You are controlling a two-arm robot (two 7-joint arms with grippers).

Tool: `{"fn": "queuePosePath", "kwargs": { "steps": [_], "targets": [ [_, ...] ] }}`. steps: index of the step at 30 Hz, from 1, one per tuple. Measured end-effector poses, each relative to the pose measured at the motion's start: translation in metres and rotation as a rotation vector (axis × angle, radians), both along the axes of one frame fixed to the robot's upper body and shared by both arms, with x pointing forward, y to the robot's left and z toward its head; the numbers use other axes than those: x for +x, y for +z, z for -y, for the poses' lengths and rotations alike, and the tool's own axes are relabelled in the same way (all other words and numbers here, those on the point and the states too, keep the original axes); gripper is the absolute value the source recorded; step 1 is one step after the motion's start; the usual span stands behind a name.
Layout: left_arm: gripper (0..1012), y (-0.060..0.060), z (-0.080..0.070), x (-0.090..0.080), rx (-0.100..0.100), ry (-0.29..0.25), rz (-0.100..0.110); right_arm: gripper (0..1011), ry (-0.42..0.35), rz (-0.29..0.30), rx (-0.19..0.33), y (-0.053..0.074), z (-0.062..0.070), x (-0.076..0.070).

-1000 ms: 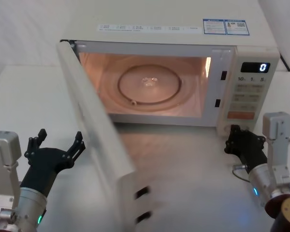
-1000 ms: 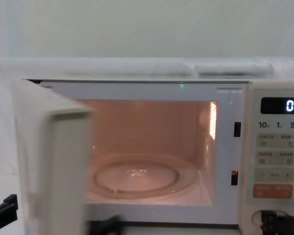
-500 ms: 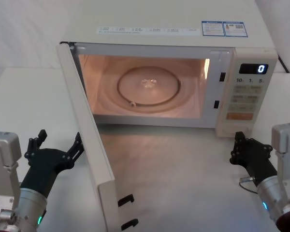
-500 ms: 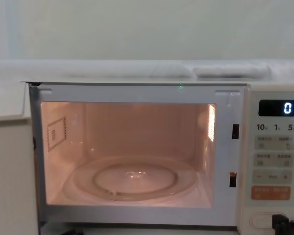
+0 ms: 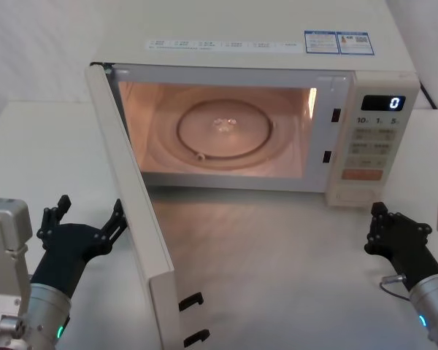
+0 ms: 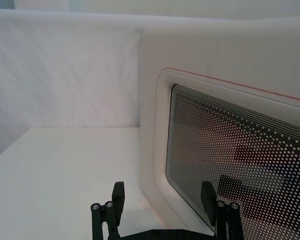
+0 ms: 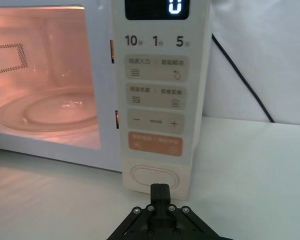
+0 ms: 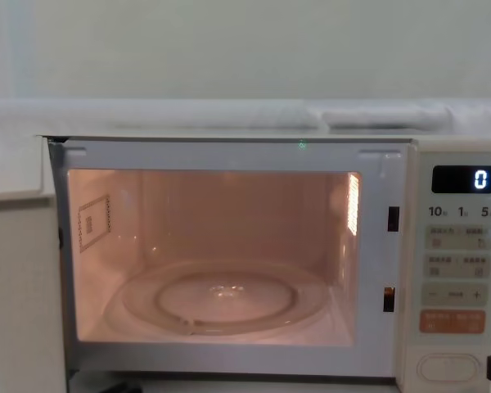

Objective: Press the button to open the microwave door with one hand; close the microwave door with the other hand.

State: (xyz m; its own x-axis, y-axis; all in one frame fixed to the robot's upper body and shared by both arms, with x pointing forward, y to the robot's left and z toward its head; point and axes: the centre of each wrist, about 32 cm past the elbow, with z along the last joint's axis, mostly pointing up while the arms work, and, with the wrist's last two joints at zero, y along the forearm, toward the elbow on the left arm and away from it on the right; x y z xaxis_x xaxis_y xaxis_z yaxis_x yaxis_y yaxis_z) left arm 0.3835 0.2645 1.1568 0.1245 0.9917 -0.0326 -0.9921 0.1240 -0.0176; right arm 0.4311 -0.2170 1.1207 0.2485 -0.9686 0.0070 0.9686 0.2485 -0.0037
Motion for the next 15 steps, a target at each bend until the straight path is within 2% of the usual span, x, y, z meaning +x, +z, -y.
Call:
{"fn": "queuePosePath", "kwargs": {
  "steps": [5,15],
  "targets": [
    [1001,0.000,0.000,0.000,0.000,0.000,0.000,8,0.001,0.006,0.001,0.001,0.006,-0.003],
    [1001,0.000,0.000,0.000,0.000,0.000,0.000,275,0.016,0.016,0.009,0.001,0.017,-0.008]
  ]
}}
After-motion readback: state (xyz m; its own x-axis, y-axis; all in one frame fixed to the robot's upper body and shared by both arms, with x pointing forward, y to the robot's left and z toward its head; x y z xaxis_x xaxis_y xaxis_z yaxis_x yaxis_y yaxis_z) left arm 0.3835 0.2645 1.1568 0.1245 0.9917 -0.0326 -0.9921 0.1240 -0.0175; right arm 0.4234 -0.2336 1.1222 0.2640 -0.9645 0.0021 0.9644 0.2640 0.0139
